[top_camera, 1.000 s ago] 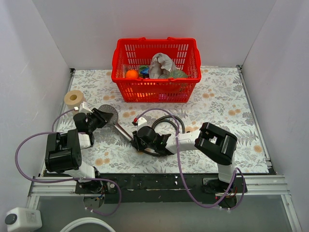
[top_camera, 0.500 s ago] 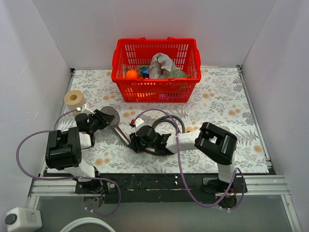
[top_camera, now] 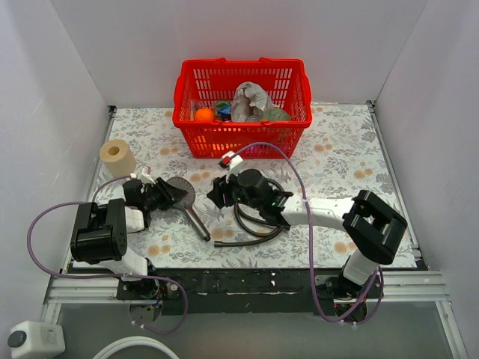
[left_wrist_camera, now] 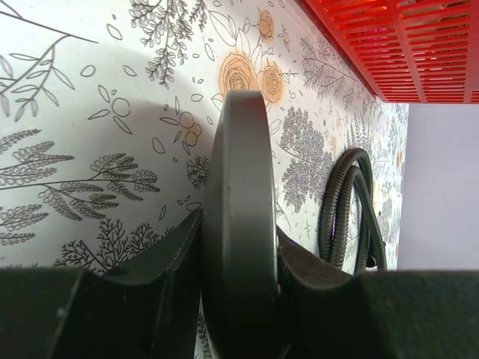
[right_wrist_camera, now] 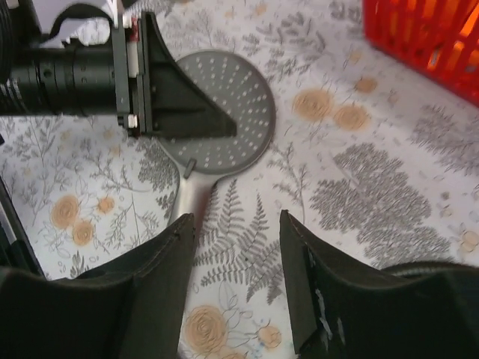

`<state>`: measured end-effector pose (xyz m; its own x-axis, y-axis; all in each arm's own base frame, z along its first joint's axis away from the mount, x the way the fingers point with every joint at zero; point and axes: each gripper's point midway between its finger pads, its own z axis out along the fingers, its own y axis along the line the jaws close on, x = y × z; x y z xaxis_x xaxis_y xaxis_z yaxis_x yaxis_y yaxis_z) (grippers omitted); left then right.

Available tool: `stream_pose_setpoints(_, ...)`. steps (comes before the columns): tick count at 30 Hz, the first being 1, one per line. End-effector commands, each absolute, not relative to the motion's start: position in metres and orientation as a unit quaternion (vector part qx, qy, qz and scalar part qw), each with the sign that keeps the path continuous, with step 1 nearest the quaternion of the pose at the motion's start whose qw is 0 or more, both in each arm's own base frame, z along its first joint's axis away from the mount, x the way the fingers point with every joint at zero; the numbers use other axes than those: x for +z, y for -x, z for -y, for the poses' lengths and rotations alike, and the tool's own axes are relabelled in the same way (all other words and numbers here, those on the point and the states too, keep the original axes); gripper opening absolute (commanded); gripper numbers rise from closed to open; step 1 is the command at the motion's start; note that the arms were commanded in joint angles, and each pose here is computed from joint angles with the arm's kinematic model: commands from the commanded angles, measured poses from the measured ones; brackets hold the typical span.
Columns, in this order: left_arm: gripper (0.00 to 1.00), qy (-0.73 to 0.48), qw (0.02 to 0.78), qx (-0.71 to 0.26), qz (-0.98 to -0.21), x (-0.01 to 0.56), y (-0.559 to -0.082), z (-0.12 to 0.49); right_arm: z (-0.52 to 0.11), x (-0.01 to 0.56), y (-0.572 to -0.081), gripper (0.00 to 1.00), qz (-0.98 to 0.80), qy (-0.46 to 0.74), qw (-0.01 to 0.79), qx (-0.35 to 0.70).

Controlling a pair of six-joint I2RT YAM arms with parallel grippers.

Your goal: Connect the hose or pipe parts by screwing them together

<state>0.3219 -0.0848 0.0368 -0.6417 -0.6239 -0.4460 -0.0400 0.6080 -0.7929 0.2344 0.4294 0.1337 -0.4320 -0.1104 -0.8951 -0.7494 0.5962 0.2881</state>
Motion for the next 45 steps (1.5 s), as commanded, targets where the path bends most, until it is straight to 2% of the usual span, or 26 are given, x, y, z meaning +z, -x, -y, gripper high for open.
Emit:
stream_pose_setpoints(1,0.00,0.206,0.379,-0.389,-0.814,0.043,-0.320,0.077,-0.422,0.134,-0.227,0.54,-0.735,0.356,0.450,0.362)
stream_pose_setpoints(9,0.00,0.227,0.396,-0.352,-0.817,0.046,-0.326,0.057,-0.396,0.099,-0.179,0.50,-0.716,0.484,0.360,0.351)
stream_pose_setpoints(15,0.00,0.230,0.391,-0.355,-0.818,0.044,-0.326,0.057,-0.375,0.090,-0.148,0.52,-0.701,0.535,0.329,0.339)
stream_pose_setpoints(20,0.00,0.232,0.388,-0.356,-0.818,0.045,-0.327,0.057,-0.384,0.073,-0.127,0.52,-0.689,0.571,0.316,0.314)
stream_pose_setpoints(35,0.00,0.239,0.381,-0.361,-0.817,0.044,-0.326,0.057,-0.405,0.052,-0.132,0.49,-0.677,0.591,0.338,0.281)
stream_pose_setpoints(45,0.00,0.245,0.380,-0.362,-0.816,0.042,-0.326,0.053,-0.421,0.041,-0.121,0.44,-0.669,0.607,0.319,0.284)
